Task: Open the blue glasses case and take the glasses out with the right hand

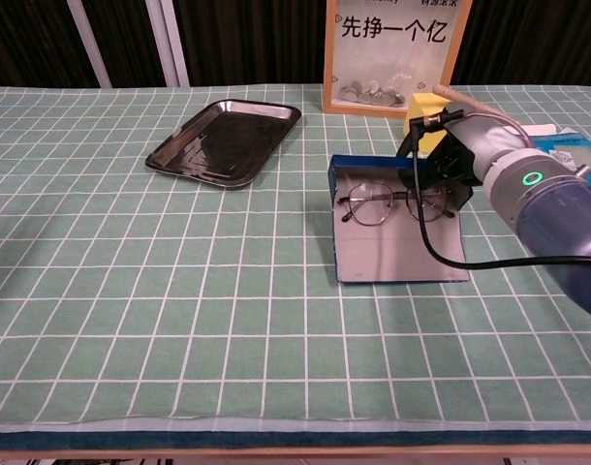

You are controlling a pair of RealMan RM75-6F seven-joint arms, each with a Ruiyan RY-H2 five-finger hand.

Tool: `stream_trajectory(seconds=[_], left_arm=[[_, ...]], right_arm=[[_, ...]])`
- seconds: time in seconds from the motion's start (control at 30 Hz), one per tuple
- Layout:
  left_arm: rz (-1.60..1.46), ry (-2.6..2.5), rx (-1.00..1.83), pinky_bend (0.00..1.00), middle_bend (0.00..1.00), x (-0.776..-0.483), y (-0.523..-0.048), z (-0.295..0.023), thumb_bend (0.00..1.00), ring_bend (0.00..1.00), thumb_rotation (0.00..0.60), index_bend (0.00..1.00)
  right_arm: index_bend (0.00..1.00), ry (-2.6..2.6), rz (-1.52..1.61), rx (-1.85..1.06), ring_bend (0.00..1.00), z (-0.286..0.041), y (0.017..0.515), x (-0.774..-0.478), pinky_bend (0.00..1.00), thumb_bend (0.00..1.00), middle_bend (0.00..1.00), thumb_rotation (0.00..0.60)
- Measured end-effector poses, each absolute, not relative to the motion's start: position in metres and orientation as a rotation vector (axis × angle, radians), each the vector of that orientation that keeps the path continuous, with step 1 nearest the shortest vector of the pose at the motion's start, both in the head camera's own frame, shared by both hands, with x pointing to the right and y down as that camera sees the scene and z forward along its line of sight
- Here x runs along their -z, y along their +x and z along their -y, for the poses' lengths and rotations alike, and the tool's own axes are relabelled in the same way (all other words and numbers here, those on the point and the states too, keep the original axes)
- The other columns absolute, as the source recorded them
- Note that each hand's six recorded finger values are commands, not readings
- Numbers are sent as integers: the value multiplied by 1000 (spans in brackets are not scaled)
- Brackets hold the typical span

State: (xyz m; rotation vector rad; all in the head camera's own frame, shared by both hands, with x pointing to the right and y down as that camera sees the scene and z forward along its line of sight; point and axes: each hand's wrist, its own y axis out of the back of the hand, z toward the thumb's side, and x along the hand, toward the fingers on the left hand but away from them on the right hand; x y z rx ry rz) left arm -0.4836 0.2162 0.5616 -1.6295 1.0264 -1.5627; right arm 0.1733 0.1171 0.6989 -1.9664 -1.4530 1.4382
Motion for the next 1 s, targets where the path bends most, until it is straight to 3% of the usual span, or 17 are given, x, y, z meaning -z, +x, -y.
stream_trajectory(seconds=[1.0], left_arm=[[-1028,-1630,1561,0,0,-561,-483,-216,69,0,600,0]], right_arm=[[751,-1938,1429,-1454,985,-111,172,-704,1000,515,985,600]])
